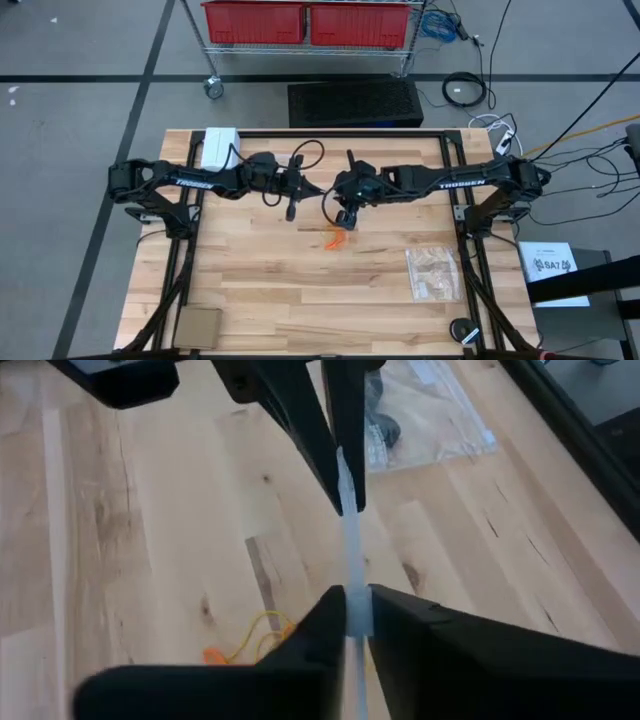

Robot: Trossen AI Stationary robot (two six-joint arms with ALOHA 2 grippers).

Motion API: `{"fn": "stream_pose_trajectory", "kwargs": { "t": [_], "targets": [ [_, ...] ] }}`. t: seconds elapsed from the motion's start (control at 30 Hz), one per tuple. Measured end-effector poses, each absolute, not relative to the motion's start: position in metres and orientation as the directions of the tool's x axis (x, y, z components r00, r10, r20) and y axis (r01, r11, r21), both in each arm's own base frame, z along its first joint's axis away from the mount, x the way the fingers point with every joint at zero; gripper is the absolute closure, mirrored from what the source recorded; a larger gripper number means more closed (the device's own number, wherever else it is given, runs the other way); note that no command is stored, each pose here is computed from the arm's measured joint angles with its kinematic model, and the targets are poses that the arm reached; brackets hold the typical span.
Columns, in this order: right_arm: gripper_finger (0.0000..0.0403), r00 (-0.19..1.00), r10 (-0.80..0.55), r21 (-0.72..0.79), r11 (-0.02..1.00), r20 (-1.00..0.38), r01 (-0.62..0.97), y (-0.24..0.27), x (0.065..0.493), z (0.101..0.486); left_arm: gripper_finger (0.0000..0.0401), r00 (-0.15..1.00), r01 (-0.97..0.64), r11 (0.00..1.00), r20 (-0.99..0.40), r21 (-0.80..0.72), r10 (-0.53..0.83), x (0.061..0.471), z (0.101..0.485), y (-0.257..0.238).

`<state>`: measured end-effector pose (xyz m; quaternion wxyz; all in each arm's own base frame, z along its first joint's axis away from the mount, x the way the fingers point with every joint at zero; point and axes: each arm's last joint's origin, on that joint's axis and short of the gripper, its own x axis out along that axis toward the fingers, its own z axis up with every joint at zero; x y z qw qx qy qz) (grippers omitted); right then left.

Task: Sort rubber bands
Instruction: Open the top right transparent zip bag

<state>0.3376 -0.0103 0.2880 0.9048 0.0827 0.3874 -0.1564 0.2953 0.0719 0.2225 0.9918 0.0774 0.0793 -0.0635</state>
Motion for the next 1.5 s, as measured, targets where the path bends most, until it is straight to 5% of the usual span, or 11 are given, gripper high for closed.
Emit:
{"fn": "stream_pose_trajectory", "kwargs": {
  "t": [0.1, 1.5],
  "targets": [
    [0.0392, 0.643, -0.218, 0.022, 0.939, -0.734, 0.344, -0.007, 0.337, 0.287, 0.0401, 0.979, 0.139, 0.98, -0.17, 0.142, -0.115, 0.295, 0.222, 0.072],
    [0.0394, 0.309, -0.198, -0.057, 0.909, -0.93, 0.412, 0.029, 0.299, 0.269, 0.0401, 0.979, 0.102, 0.985, -0.187, 0.14, -0.075, 0.294, 0.221, 0.076]
  ]
}}
